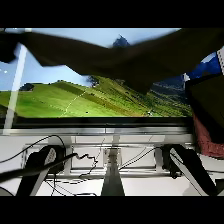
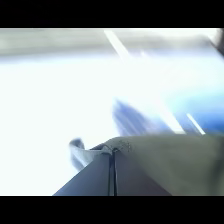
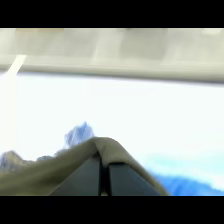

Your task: Fold the clothes and pants, and hang the long-sleeved shirts on hangers.

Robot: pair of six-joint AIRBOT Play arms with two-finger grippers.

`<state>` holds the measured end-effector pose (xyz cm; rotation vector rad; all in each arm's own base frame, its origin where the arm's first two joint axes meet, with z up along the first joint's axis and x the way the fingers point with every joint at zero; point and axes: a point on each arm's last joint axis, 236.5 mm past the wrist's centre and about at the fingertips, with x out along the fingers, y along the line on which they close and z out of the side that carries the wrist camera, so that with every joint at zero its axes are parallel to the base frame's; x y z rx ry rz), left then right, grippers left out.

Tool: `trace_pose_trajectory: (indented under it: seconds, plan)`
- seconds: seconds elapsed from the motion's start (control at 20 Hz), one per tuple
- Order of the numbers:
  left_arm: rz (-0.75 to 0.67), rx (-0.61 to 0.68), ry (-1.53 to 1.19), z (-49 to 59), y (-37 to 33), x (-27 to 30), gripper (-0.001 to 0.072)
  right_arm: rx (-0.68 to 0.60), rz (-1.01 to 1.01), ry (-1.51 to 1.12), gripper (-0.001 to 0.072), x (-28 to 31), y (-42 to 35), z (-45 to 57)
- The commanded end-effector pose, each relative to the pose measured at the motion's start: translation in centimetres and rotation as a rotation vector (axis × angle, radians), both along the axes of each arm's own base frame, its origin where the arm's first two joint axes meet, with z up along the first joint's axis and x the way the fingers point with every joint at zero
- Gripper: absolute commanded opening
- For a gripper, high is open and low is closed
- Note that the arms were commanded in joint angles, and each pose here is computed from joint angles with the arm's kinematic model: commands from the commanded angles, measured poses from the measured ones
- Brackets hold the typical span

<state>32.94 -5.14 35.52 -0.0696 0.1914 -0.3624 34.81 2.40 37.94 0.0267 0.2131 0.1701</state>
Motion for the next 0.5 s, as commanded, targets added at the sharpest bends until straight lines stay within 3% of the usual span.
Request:
trace_pose_trajectory:
  seconds: [0.0, 0.25, 0.45]
  plan:
    - [0.259, 0.009, -0.311, 8.8, 5.2, -3.7, 0.0011, -0.032, -0.033, -0.167, 0.0015, -5.1, -0.2, 6.2]
    - [0.353, 0.024, -0.514, 13.8, 5.5, -8.7, 0.0012, -0.031, -0.009, -0.338, 0.0015, -12.0, 1.5, 11.3]
    - [0.31, -0.008, -0.48, 13.1, 4.0, -9.8, 0.0011, -0.008, 0.031, -0.397, 0.0014, -14.8, 2.8, 12.8]
